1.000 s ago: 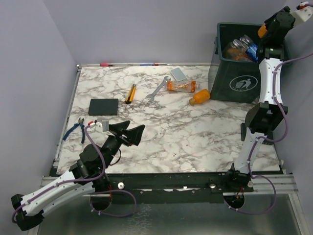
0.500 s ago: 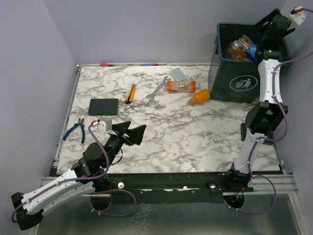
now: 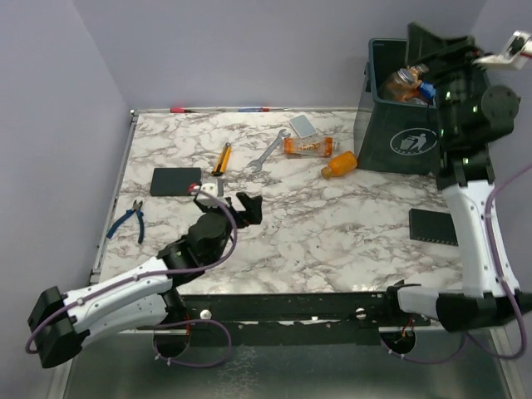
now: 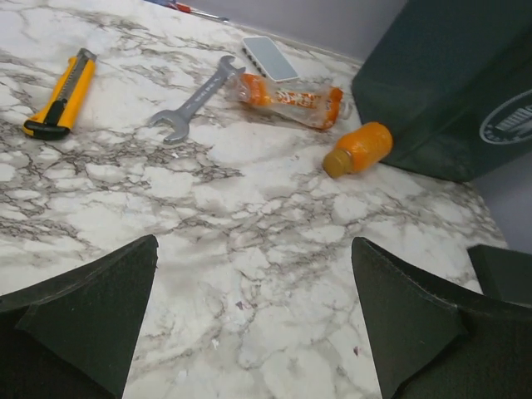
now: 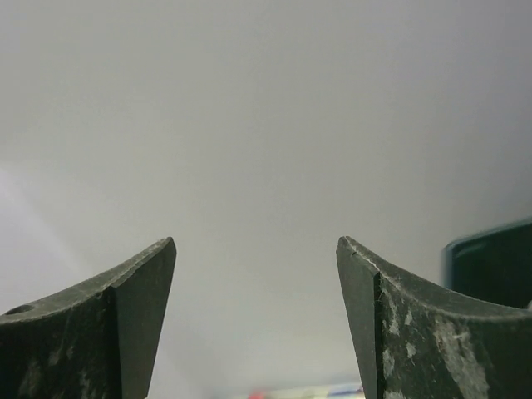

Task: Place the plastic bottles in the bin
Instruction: Place the plastic bottle in the trash bin.

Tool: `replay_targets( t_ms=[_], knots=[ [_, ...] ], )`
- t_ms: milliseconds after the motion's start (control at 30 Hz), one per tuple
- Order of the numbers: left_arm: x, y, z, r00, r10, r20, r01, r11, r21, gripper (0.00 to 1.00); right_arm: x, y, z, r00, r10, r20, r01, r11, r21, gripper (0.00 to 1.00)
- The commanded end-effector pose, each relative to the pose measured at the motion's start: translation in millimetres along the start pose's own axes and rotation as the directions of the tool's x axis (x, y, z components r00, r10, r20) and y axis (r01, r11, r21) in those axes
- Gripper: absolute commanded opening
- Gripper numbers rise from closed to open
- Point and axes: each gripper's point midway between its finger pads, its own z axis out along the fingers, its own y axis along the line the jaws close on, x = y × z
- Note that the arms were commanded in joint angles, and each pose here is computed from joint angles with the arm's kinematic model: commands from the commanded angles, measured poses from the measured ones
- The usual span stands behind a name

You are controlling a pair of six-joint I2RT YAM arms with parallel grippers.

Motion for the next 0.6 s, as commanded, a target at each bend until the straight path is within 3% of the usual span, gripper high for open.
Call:
replay_targets(
  t_ms=[0, 167, 367, 467, 567],
  knots=[
    [-7.8, -6.1, 46.2, 0.998, -0.056, -0.012, 0.055, 0.992, -0.112, 0.99, 91.3, 29.2, -77.0, 0.954, 0.058, -0.295, -0.107, 0.983, -0.152, 0.81],
    [20.4, -14.1, 114.2, 0.955, -0.261, -0.139, 0.245, 0.962, -0.120, 0.99, 148.1, 15.4, -167.9, 0.872, 0.091, -0.481, -0.185, 0.971, -0.152, 0.79],
    [64.0, -52.3, 178.9, 0.864, -0.437, -0.251, 0.424, 0.899, -0.106, 0.99, 183.4, -27.2, -254.3, 0.776, 0.086, -0.624, -0.144, 0.989, -0.042, 0.78],
    [89.9, -84.5, 198.6, 0.860, -0.394, -0.324, 0.405, 0.913, -0.036, 0.99, 186.1, -47.5, -287.4, 0.761, 0.107, -0.640, -0.114, 0.993, 0.030, 0.78],
    [115.9, -108.2, 213.1, 0.899, -0.204, -0.387, 0.257, 0.962, 0.088, 0.99, 185.2, -58.3, -316.5, 0.752, 0.134, -0.645, -0.116, 0.991, 0.070, 0.78]
  ],
)
